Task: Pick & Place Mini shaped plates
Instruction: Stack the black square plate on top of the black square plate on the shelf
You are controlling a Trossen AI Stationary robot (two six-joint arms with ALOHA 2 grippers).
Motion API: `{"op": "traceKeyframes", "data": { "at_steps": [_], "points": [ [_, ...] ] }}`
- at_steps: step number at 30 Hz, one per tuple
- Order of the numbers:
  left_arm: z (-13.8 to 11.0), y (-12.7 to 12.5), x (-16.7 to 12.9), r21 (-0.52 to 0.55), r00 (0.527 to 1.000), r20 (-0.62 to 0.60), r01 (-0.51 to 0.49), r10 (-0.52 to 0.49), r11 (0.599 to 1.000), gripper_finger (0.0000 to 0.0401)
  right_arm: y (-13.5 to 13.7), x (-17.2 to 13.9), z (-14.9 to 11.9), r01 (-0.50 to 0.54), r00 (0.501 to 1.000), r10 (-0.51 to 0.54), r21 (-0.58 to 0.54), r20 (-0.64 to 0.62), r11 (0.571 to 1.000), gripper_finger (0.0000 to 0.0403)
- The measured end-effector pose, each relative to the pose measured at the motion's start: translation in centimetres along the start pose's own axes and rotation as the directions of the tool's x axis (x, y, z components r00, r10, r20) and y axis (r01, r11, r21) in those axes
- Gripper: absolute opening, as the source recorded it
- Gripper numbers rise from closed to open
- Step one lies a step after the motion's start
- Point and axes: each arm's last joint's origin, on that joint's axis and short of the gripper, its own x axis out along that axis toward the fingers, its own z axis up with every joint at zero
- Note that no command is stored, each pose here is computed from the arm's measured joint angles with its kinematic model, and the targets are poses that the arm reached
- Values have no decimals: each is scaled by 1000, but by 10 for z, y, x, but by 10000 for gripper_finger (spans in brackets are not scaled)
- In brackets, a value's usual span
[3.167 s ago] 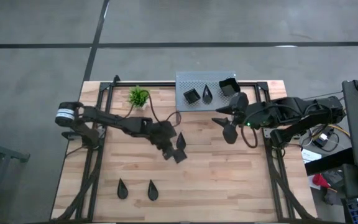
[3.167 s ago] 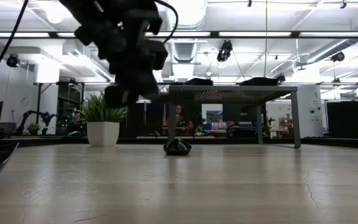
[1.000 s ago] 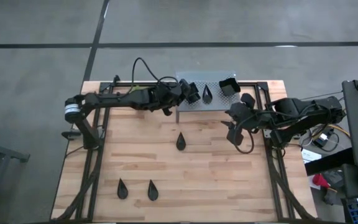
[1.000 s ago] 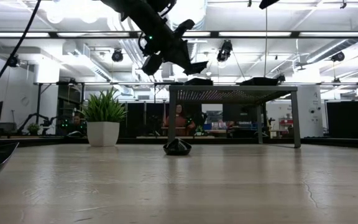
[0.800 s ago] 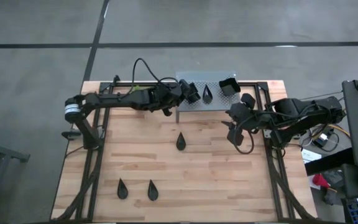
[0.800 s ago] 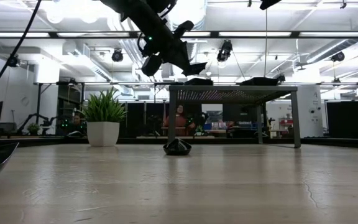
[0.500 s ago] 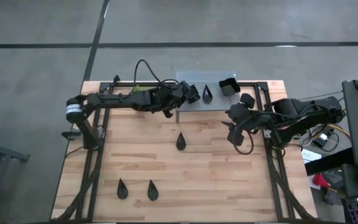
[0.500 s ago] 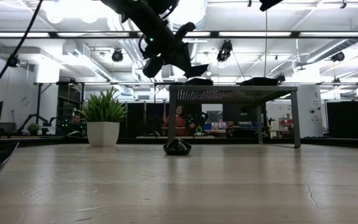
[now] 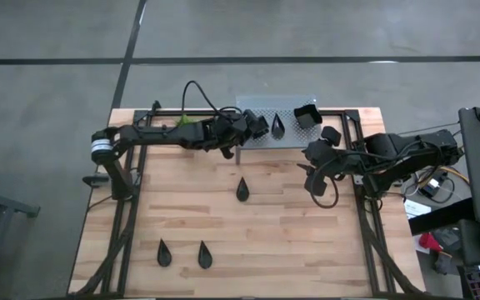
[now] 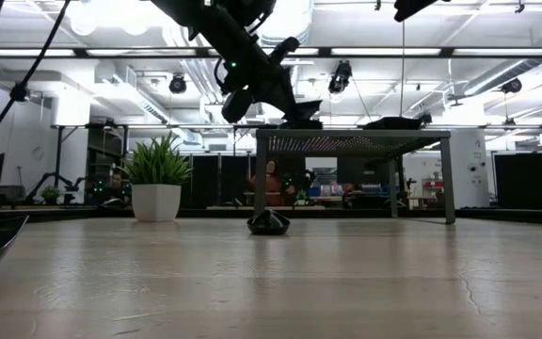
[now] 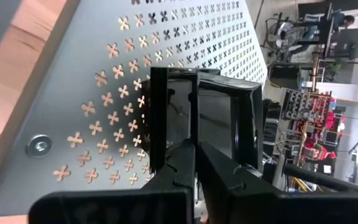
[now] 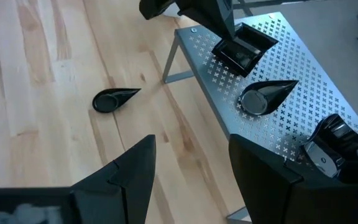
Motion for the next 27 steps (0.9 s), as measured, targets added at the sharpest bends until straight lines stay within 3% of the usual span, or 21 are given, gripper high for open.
{"op": "traceKeyframes", "data": {
  "at_steps": [21,27],
  "points": [
    [0,1,3,3,1000,-8,-5,5,1000,20,0,0,0,-1,1000,1,-1,-1,1000,201],
    [0,0,2,-7,1000,-9,0,0,1000,50,0,0,0,-1,1000,1,-2,-1,1000,201]
  ]
}}
